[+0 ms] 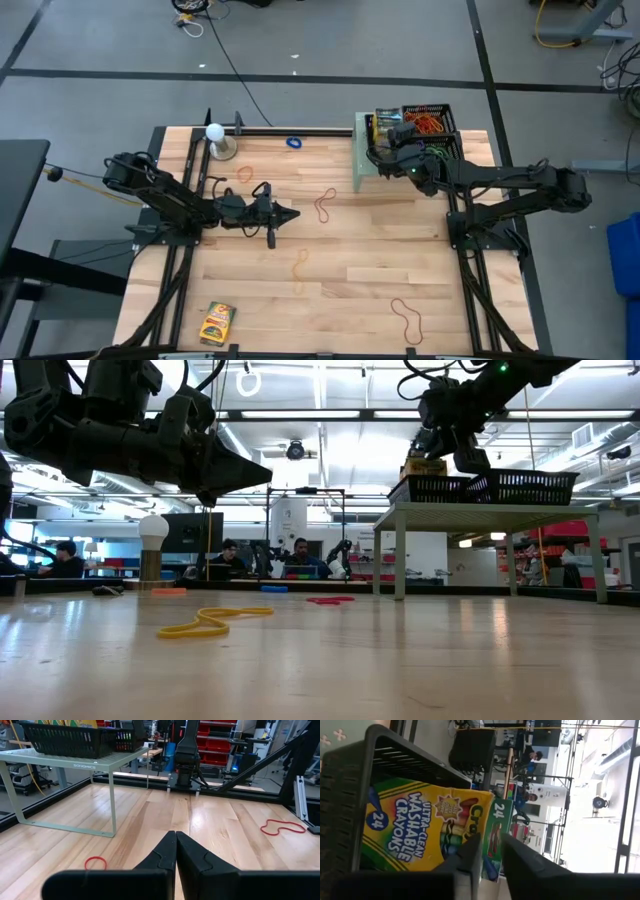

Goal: Pick & Place Office Desk Supplies
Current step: Put the right yellow crayon box into the left black bin on the shelf, then put the red rubber band into the top right black bin on the shelf

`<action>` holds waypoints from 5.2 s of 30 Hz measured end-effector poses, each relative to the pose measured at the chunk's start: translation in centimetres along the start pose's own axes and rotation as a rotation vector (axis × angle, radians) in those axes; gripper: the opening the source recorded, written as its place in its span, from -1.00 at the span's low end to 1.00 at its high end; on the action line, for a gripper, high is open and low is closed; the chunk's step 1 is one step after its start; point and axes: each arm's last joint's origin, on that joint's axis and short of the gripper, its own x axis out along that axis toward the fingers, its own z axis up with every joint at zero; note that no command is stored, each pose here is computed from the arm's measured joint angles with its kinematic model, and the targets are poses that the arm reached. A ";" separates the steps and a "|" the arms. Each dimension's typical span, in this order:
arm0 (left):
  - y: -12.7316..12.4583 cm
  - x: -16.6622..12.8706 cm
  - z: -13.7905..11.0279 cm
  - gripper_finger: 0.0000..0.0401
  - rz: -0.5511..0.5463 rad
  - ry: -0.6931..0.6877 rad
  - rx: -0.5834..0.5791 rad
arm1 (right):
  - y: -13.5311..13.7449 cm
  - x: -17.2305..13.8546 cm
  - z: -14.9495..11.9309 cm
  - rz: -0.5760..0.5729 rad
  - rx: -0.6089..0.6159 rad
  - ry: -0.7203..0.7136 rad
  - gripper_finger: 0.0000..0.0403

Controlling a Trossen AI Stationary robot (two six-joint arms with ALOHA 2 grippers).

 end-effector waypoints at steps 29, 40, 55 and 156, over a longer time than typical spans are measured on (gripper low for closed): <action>0.0 0.0 0.0 -0.94 0.000 0.000 -0.003 | -4.2 -2.0 0.0 0.230 0.650 -0.157 -0.98; 0.2 0.1 -0.3 -0.94 0.004 0.041 -0.085 | 0.1 -5.9 3.3 0.585 0.884 -0.393 -0.99; 0.3 2.4 -0.7 -0.94 0.248 0.256 -0.076 | 11.6 -10.7 4.1 0.812 1.184 -0.546 -0.98; 4.4 10.5 -1.3 -0.57 0.293 0.711 0.010 | 14.5 -8.9 4.4 0.630 1.205 -0.632 -0.98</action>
